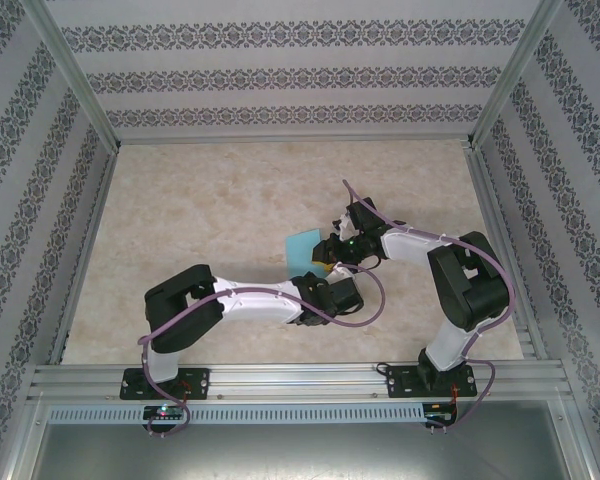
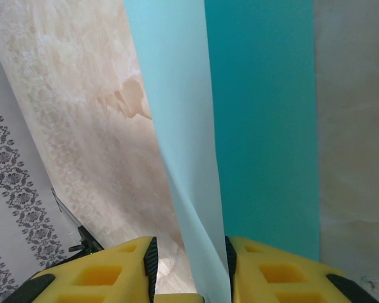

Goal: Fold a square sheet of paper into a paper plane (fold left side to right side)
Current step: Fold the triangle a second time at the center of the table.

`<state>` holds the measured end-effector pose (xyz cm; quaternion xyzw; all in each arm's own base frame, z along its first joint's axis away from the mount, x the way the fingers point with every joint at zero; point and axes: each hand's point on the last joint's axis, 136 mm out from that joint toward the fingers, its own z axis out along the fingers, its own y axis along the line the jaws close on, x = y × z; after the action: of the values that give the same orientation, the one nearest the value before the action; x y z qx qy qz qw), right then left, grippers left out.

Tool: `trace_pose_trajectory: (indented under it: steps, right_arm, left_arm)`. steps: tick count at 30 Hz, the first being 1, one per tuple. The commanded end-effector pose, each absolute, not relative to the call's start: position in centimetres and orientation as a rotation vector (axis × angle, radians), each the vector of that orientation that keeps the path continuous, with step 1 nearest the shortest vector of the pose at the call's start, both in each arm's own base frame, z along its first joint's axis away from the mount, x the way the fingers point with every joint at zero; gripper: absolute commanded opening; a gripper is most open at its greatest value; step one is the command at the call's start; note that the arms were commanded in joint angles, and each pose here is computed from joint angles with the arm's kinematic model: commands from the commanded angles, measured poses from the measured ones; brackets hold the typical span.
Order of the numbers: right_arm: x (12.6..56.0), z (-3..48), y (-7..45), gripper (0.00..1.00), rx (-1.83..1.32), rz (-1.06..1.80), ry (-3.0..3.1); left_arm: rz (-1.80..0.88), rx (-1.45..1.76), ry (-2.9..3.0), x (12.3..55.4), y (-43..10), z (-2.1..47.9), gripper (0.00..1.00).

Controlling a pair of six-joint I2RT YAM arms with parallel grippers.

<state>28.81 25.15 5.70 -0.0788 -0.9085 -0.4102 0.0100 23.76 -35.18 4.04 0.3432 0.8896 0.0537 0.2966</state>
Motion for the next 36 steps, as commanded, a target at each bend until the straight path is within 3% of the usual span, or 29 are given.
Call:
trace_pose_trajectory:
  steps: [1, 5, 15, 22, 31, 33, 36]
  right_arm:
    - [28.6, 5.5, 24.9, 0.35, -0.24, -1.28, -2.821]
    - [28.5, 5.5, 24.8, 0.35, -0.236, -1.273, -2.826]
    - [28.5, 5.4, 24.6, 0.35, -0.226, -1.255, -2.84]
    - [30.2, 8.2, 24.6, 0.36, -0.18, -1.379, -2.936]
    - [31.3, 13.5, 20.6, 0.57, -0.275, -1.604, -3.132]
    - [30.5, 13.2, 19.7, 0.57, -0.277, -1.58, -3.15]
    - [28.8, 12.0, 19.3, 0.47, -0.27, -1.53, -3.138]
  left_arm:
    - [0.22, 0.952, 2.332, 23.7, -34.8, 4.9, 0.65]
    - [0.19, 0.943, 2.341, 23.5, -34.8, 5.1, 0.47]
    - [0.148, 0.916, 2.321, 23.4, -34.8, 6.4, 0.15]
    - [0.035, 0.852, 2.34, 23.5, -34.3, 7.3, 0.06]
    - [-0.345, 0.727, 2.392, 23.6, -34.4, 8.1, 0.0]
    - [-0.466, 0.673, 2.407, 23.8, -34.3, 8.3, 0.0]
    - [-0.631, 0.565, 2.418, 24.5, -34.0, 8.8, 0.0]
